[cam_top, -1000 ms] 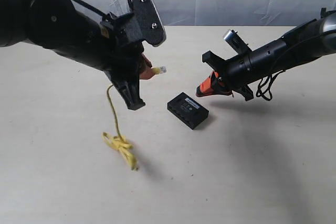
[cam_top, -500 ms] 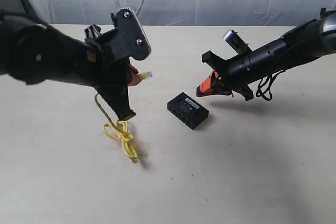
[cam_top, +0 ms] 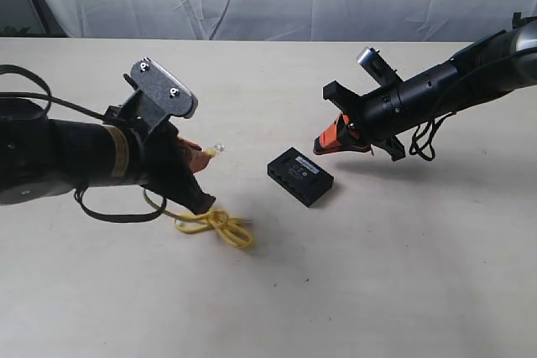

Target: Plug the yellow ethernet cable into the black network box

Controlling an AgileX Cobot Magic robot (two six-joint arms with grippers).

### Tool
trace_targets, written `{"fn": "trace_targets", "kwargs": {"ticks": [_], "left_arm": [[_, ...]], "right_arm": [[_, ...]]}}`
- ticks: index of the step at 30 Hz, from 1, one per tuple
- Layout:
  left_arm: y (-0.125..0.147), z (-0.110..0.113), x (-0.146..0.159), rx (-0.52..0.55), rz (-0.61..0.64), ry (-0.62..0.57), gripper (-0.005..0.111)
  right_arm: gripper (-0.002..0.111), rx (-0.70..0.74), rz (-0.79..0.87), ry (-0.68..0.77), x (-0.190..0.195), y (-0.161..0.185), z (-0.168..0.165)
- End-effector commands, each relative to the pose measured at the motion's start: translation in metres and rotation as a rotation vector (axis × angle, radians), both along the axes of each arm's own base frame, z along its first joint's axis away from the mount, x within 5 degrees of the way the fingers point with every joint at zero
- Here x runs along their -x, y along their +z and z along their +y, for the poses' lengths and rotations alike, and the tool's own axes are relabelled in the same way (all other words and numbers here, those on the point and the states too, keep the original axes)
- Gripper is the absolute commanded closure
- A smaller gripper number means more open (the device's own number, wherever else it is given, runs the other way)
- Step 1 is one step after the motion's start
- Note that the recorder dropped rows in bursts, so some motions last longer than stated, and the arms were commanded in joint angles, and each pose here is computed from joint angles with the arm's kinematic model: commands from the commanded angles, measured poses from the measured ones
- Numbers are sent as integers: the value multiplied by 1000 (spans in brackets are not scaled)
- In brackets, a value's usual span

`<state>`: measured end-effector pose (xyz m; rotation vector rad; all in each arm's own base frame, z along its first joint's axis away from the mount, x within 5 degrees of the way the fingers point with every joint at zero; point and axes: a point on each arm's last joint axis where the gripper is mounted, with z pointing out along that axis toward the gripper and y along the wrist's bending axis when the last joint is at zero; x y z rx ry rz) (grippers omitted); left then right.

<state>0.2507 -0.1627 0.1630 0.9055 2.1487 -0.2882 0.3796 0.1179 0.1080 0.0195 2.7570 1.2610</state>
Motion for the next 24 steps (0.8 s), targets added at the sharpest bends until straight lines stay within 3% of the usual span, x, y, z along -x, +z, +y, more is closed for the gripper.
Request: {"fn": "trace_targets", "kwargs": {"ticks": [1,8,15,20,24], "left_arm": [[-17,-1,-8,-12,91,72,107],[-18,-11,-10,39,121,11,107],[-17,-4,-6,12,136,52,107],[-1,-11,-9,11,54,-47,107],[18,-27,-8,26,-102,-323,107]], "right_arm": [[109,-1,-13,-3,-2,1,0],[109,-2,-12,-1,-1,1,0],[109,-2,-12,-1,-1,1,0],[109,-2,-12,-1,-1,1,0],[109,-2,-12,-1,-1,1,0]]}}
